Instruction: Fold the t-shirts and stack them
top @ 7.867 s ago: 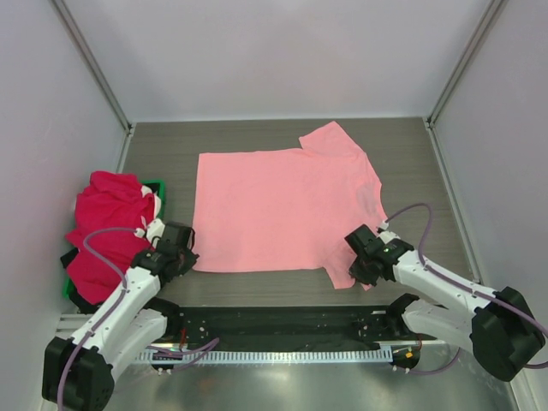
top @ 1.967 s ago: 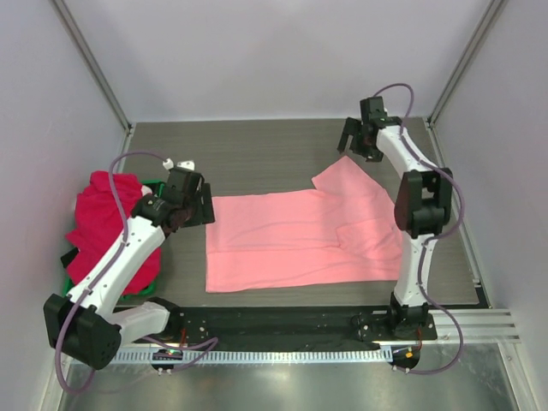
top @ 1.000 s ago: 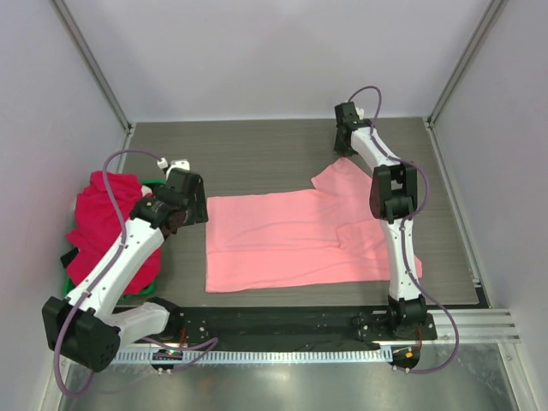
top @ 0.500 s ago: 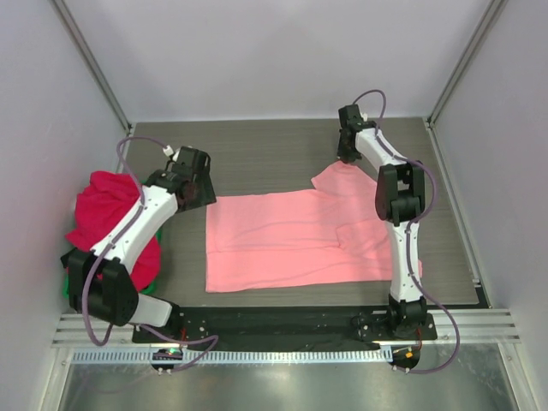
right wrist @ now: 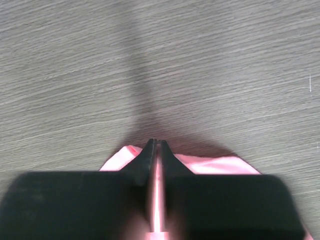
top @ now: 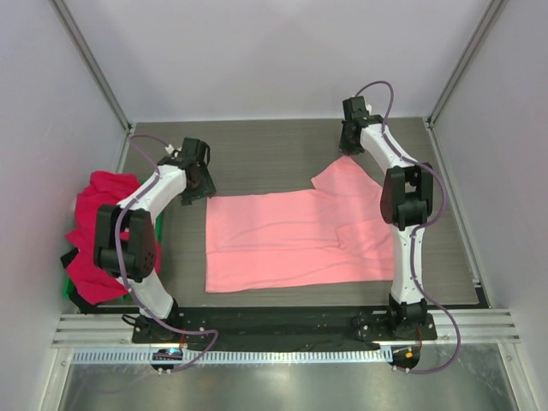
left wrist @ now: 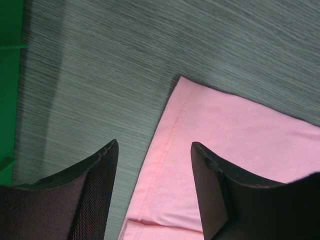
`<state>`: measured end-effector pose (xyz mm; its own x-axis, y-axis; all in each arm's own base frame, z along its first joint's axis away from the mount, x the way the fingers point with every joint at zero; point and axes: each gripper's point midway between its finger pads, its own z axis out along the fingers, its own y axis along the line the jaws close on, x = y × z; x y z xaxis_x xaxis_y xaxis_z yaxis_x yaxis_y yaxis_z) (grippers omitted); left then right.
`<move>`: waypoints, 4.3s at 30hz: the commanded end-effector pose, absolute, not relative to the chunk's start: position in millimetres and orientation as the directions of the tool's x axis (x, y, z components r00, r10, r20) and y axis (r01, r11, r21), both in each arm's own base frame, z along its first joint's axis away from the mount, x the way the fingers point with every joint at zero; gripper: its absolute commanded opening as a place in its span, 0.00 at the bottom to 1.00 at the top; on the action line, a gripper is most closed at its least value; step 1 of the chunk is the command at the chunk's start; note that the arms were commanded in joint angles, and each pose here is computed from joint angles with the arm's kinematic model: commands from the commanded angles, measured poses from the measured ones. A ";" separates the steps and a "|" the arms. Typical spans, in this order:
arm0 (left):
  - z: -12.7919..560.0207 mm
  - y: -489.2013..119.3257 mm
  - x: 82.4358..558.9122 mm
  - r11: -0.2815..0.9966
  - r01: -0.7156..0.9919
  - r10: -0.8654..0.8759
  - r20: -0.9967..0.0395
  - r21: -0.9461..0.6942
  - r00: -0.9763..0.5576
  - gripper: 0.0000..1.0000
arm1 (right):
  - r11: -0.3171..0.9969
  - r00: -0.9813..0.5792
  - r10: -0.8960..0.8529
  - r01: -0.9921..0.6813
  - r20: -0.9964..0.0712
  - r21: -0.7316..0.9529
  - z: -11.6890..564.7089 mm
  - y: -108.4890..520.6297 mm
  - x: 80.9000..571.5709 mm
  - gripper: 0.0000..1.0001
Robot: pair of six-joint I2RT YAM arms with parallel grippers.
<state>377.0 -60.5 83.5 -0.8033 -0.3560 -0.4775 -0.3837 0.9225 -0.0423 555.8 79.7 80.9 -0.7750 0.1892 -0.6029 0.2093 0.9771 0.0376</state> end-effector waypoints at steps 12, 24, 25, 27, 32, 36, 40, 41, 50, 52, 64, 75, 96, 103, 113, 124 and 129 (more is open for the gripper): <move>95.8 -71.9 382.2 0.912 -0.378 -0.406 -0.504 -0.163 -0.762 0.60 | 0.974 -0.763 0.197 0.223 -0.616 0.035 80.4 70.8 570.4 0.71; 91.4 -73.9 376.5 0.908 -0.378 -0.417 -0.500 -0.184 -0.759 0.60 | 0.973 -0.780 0.194 0.229 -0.595 0.017 36.7 73.1 592.3 0.60; 90.2 -73.9 376.7 0.908 -0.378 -0.417 -0.500 -0.184 -0.759 0.60 | 0.973 -0.782 0.193 0.230 -0.593 0.013 34.4 72.5 591.8 0.58; 89.2 -72.9 376.0 0.907 -0.380 -0.417 -0.500 -0.179 -0.759 0.60 | 0.972 -0.790 0.195 0.235 -0.582 0.007 27.1 71.5 588.5 0.52; 85.5 -71.9 374.9 0.907 -0.384 -0.417 -0.498 -0.173 -0.760 0.60 | 0.969 -0.812 0.203 0.245 -0.548 -0.005 9.1 70.5 571.5 0.42; 81.8 -71.1 375.9 0.906 -0.390 -0.417 -0.495 -0.164 -0.762 0.60 | 0.966 -0.813 0.215 0.258 -0.541 -0.005 3.5 68.6 560.1 0.25; 80.1 -71.0 380.1 0.903 -0.398 -0.424 -0.492 -0.162 -0.761 0.60 | 0.968 -0.821 0.211 0.252 -0.530 -0.005 -2.6 68.9 554.6 0.06; 80.6 -69.8 381.6 0.902 -0.400 -0.425 -0.494 -0.161 -0.759 0.60 | 0.968 -0.822 0.210 0.251 -0.529 -0.006 -2.8 68.7 553.9 0.01; 74.4 -61.0 413.6 0.882 -0.440 -0.461 -0.495 -0.165 -0.737 0.60 | 0.972 -0.796 0.210 0.234 -0.567 0.031 25.4 73.5 561.0 0.01; 66.7 -62.2 421.2 0.883 -0.441 -0.458 -0.489 -0.159 -0.742 0.61 | 0.973 -0.788 0.209 0.229 -0.580 0.040 38.4 74.0 560.0 0.01; 26.7 -69.4 435.4 0.886 -0.441 -0.458 -0.432 -0.146 -0.777 0.54 | 0.970 -0.750 0.236 0.219 -0.618 0.105 84.8 78.9 550.7 0.01; 14.5 -77.9 428.0 0.879 -0.437 -0.476 -0.402 -0.190 -0.782 0.25 | 0.970 -0.744 0.230 0.228 -0.627 0.084 95.0 72.3 538.8 0.01; 73.5 -75.4 418.8 0.885 -0.401 -0.466 -0.482 -0.238 -0.742 0.00 | 0.967 -0.690 0.250 0.215 -0.680 0.137 158.2 71.6 512.6 0.01; 76.7 -73.7 402.0 0.880 -0.406 -0.474 -0.476 -0.245 -0.741 0.00 | 0.963 -0.693 0.267 0.226 -0.670 0.149 165.3 67.0 476.3 0.01; 72.8 -71.0 364.3 0.866 -0.422 -0.500 -0.465 -0.268 -0.731 0.00 | 0.946 -0.679 0.316 0.274 -0.662 0.171 159.1 53.9 406.0 0.01; 60.9 -68.8 327.3 0.866 -0.425 -0.500 -0.463 -0.263 -0.731 0.00 | 0.916 -0.637 0.365 0.375 -0.679 0.140 141.5 26.3 330.0 0.01; 64.2 -68.8 315.9 0.867 -0.421 -0.499 -0.483 -0.267 -0.720 0.00 | 0.892 -0.578 0.401 0.423 -0.711 0.159 147.5 14.9 311.1 0.01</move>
